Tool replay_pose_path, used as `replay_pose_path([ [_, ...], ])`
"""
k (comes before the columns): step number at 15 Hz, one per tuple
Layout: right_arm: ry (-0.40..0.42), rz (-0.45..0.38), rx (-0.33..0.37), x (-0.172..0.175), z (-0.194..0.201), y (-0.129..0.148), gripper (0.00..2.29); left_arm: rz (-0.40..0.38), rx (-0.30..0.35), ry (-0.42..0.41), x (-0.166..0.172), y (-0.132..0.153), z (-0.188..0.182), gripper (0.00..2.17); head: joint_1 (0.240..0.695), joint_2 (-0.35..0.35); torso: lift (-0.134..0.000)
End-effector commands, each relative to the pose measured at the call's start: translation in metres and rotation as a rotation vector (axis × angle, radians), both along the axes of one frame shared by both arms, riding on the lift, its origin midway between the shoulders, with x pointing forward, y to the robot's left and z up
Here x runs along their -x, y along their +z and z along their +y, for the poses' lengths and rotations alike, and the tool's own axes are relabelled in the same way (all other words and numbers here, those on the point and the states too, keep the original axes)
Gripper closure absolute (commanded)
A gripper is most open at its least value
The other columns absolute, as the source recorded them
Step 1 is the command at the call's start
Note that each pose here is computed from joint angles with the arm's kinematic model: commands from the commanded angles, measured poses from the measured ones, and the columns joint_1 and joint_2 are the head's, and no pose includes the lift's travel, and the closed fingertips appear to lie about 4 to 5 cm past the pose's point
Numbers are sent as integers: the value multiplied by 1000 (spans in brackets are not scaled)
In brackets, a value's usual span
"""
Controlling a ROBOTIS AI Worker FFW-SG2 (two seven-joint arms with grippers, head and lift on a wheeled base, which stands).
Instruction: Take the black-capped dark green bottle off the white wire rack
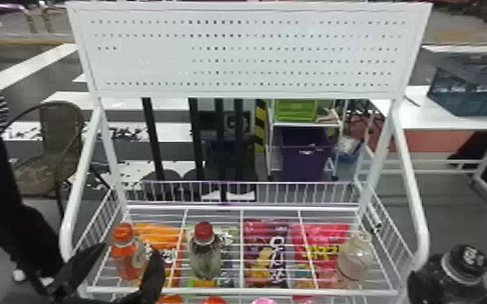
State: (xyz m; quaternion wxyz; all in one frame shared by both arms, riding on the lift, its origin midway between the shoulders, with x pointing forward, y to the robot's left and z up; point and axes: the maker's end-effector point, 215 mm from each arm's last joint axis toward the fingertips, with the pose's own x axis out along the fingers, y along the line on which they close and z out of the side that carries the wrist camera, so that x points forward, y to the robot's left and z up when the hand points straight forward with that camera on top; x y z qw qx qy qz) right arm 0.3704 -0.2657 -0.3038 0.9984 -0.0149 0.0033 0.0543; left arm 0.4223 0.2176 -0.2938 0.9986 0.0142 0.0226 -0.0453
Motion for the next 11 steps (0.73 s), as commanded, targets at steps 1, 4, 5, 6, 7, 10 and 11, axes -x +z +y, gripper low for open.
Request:
replay_pose_path([
  [1, 1, 5, 0, -1, 0, 0, 1676, 1, -2, 3, 0, -1, 2, 144, 499, 0, 0],
  [4, 3, 2, 0, -1, 1, 1, 1676, -4, -1, 4, 0, 2, 3, 144, 499, 0, 0],
  [5, 3, 2, 0, 0, 1, 2, 1673, -1, -3, 3, 0, 1, 3, 144, 499, 0, 0],
  [6, 2, 0, 1, -1, 1, 3, 1673, -1, -2, 4, 0, 1, 3, 144, 499, 0, 0],
  [7, 3, 0, 0, -1, 1, 2, 1673, 1, -2, 5, 0, 0, 3, 144, 499, 0, 0],
  [10, 6, -1, -3, -1, 3, 2, 1673, -4, -1, 2, 0, 3, 2, 144, 499, 0, 0],
  [11, 8, 6, -6, -3, 4, 0, 1673, -2, -1, 2, 0, 2, 2, 144, 499, 0, 0],
])
